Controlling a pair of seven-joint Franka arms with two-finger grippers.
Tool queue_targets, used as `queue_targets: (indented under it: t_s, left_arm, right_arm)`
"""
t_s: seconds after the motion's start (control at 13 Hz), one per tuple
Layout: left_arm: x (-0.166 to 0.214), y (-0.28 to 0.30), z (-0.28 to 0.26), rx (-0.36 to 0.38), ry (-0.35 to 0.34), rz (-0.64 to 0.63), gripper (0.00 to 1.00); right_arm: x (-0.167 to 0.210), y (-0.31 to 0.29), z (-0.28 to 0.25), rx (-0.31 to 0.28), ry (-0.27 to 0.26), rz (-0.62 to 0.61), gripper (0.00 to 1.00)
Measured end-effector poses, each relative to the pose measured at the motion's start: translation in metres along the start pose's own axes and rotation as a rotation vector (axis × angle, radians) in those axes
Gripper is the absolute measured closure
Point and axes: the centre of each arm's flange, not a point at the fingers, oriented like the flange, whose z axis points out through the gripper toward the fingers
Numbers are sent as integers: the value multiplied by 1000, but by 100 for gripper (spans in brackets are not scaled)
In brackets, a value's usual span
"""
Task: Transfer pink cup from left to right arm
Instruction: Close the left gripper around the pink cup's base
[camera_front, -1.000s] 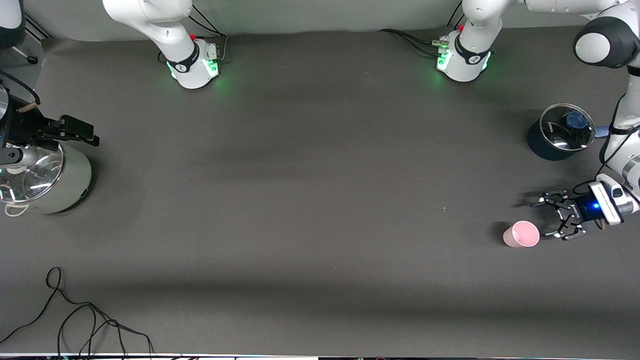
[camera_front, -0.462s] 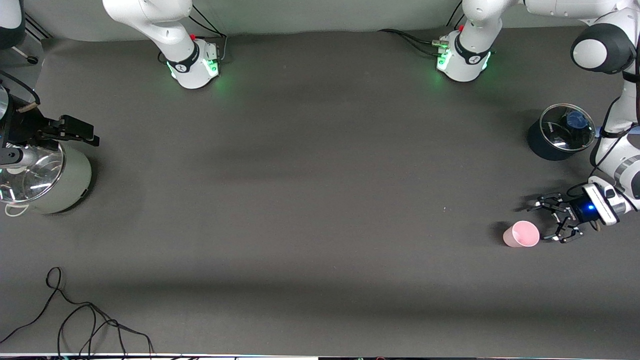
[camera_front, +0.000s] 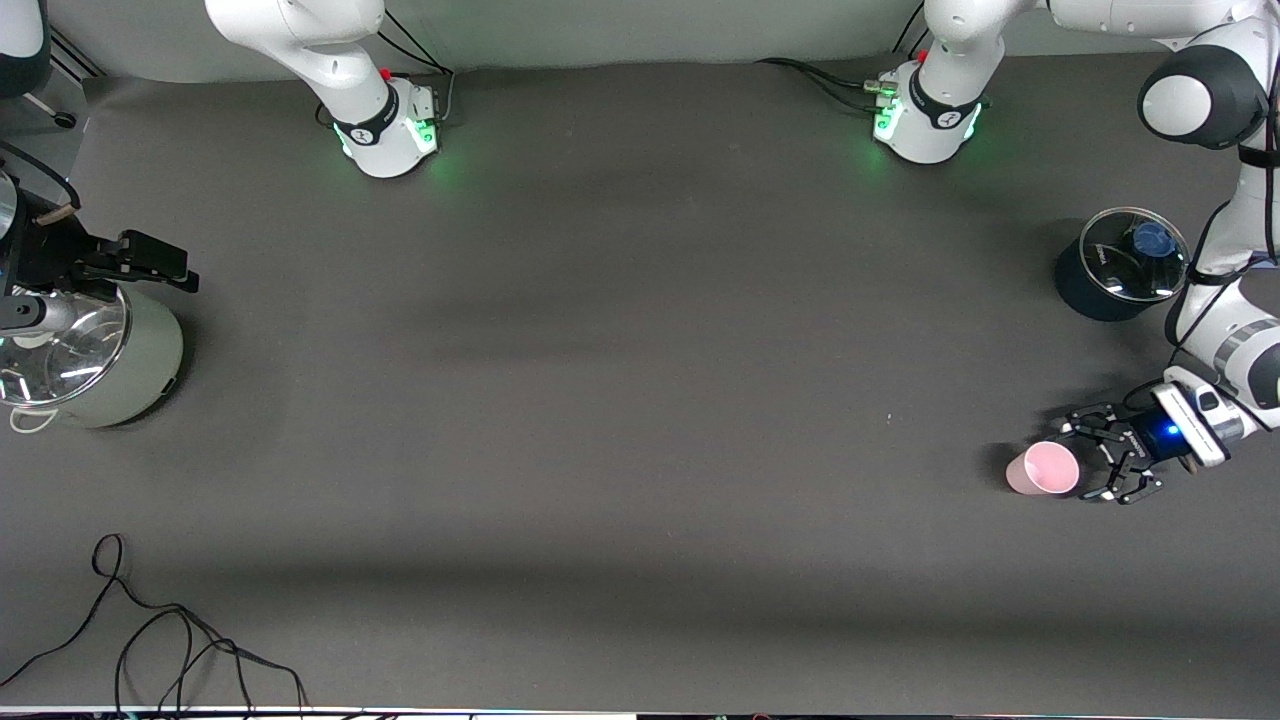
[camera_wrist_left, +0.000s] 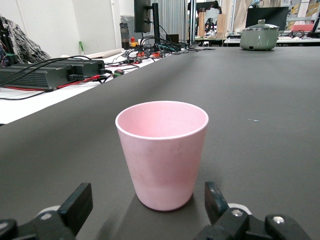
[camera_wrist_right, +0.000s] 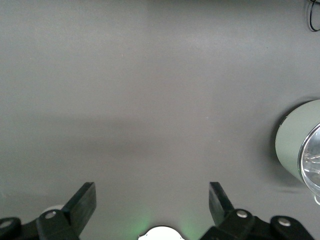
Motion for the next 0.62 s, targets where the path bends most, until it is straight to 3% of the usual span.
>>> queue_targets:
  t_s: [0.62]
  left_arm:
    - [6,-3,41,-35,-30,16,0]
  right_arm:
    - [0,0,0,0,0,0,0]
